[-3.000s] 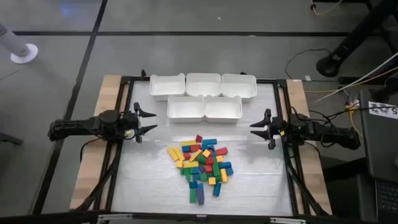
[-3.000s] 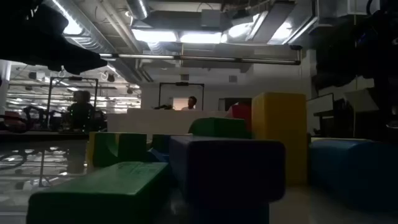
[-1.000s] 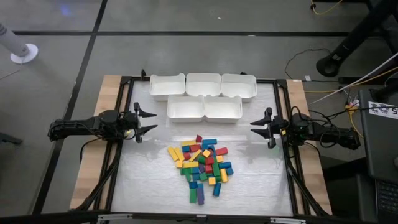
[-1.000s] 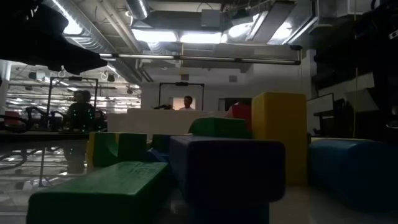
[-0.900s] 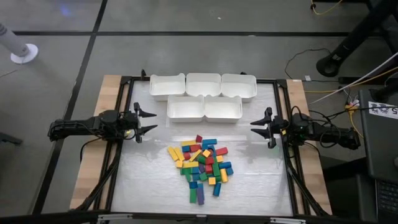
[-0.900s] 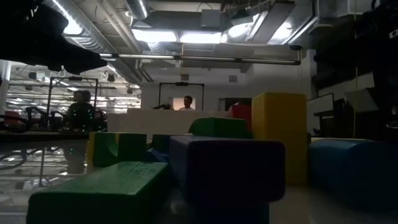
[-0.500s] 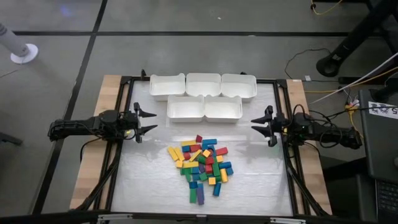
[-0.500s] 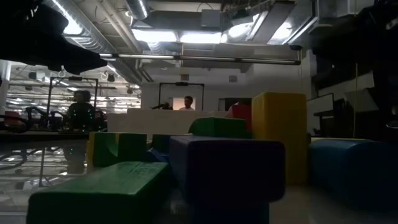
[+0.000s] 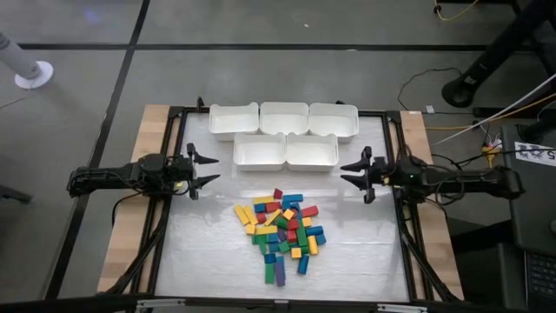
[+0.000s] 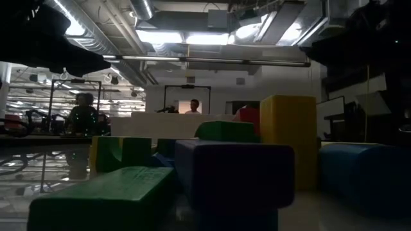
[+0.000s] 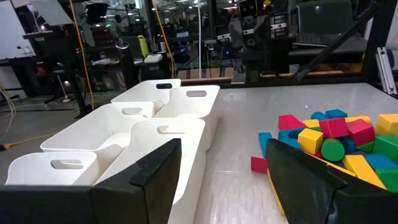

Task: Sort blocks
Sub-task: Put the red block into the bottom right bin

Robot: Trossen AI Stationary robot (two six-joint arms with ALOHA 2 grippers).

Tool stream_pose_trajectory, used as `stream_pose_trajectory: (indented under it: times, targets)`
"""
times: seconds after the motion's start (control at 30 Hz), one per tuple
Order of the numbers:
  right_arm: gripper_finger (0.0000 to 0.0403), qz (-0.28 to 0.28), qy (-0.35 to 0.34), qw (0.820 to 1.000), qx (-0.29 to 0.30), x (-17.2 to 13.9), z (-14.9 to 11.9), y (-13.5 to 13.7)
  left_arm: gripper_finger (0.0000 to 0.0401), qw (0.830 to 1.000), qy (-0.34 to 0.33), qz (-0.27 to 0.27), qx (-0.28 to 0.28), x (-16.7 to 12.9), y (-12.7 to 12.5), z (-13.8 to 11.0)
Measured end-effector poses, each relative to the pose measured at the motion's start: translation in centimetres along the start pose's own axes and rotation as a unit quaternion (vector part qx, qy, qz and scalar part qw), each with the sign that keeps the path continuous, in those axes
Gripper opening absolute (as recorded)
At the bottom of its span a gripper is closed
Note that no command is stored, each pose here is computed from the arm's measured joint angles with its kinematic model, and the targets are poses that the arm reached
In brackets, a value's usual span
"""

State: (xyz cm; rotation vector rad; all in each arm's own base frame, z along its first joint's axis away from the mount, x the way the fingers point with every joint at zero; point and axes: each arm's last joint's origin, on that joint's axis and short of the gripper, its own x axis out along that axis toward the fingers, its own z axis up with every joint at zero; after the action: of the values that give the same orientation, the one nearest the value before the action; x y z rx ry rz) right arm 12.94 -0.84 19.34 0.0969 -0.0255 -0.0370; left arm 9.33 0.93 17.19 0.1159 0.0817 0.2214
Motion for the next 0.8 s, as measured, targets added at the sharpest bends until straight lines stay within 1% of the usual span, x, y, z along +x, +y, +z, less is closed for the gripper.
stream_pose_trajectory:
  times: [0.1,0.17,0.23,0.33,0.43,0.53,0.7,0.8]
  targets:
    - [0.0138,-0.002,0.020,1.000,0.000,1.0,0.6,0.0,0.0224,1.000,0.000,0.000,0.000,0.0,0.0,0.0]
    - [0.0146,-0.003,0.033,0.999,-0.007,1.8,1.2,0.1,0.0224,1.000,-0.001,0.000,0.000,0.0,0.0,0.0]
    - [0.0161,-0.004,0.051,0.999,-0.020,2.8,1.8,0.1,0.0224,1.000,-0.001,0.000,0.000,0.0,0.0,0.0]
    - [0.0189,-0.004,0.100,0.995,-0.026,4.4,2.2,0.1,0.0224,1.000,-0.001,0.000,0.000,0.0,0.0,0.0]
    - [0.0214,0.027,0.162,0.986,-0.028,6.0,2.1,0.2,0.0224,1.000,-0.001,0.000,0.000,0.0,0.0,0.0]
    - [0.0231,0.069,0.216,0.974,-0.016,7.6,1.4,0.4,0.0224,1.000,-0.001,0.000,0.000,0.0,0.0,0.0]
    - [0.0238,0.139,0.282,0.949,0.015,9.6,-0.5,0.6,0.0224,1.000,-0.001,0.000,0.000,0.0,0.0,0.0]
    - [0.0239,0.160,0.313,0.936,0.031,10.3,-1.8,0.6,0.0224,1.000,-0.001,0.000,0.000,0.0,0.0,0.0]
